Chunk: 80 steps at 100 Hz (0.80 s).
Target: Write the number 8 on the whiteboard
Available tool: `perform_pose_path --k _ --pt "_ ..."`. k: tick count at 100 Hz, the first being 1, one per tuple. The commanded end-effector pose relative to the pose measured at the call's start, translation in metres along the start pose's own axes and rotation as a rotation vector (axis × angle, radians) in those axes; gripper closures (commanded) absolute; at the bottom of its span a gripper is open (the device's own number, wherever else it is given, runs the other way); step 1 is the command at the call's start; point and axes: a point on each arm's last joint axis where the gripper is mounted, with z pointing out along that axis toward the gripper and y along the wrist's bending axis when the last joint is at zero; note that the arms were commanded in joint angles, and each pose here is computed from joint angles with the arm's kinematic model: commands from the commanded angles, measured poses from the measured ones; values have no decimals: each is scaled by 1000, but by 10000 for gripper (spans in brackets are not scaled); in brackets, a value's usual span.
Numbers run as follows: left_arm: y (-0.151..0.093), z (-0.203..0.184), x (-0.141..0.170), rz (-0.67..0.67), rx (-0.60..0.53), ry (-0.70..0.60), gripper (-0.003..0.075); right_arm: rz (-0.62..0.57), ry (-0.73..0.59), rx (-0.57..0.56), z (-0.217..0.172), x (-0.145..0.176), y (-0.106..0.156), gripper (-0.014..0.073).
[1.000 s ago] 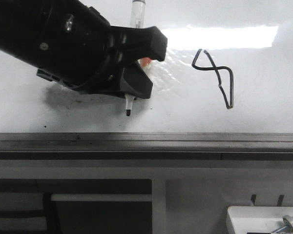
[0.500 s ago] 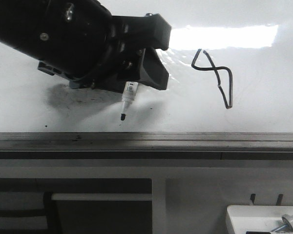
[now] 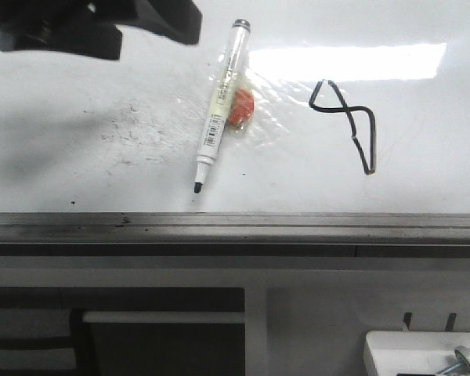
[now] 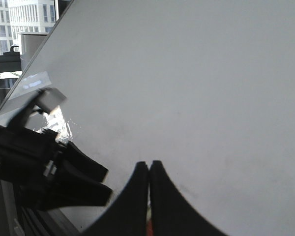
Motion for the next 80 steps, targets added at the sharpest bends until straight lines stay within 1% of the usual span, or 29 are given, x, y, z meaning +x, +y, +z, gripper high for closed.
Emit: perform_pose_path --k 1,5,10,12,15,17,22,24,27,28,39,51,80 --pt "-6 -35 -6 18 79 -82 253 -8 -44 27 -16 3 -3 659" --pt "-4 -50 0 17 102 -101 276 -7 -57 28 -27 11 -3 659" --pt "0 -67 7 16 132 -123 336 -5 -76 30 -38 20 -3 659" --pt "1 -73 11 16 143 -131 372 -5 -86 31 -43 24 -3 659" --pt "4 -81 16 15 159 -143 444 -4 -101 33 -49 29 -3 659" --pt "6 -88 19 13 168 -155 475 -2 -116 34 -55 33 -3 659" --pt "11 -100 27 9 190 -180 612 -1 -144 30 -63 40 -2 659" --pt "13 -105 30 7 202 -189 647 -1 -156 21 -67 42 -1 659" --pt "16 -111 34 4 216 -203 733 -1 -174 10 -71 44 0 659" --pt "17 -115 34 1 223 -216 745 -1 -176 7 -72 45 0 659" --pt "26 -130 47 -34 258 -255 741 0 -235 -7 -84 49 2 659" --pt "33 -141 55 -45 278 -296 741 3 -255 7 -88 52 1 659" --pt "36 -139 66 -41 272 -278 741 4 -255 15 -88 52 0 659"
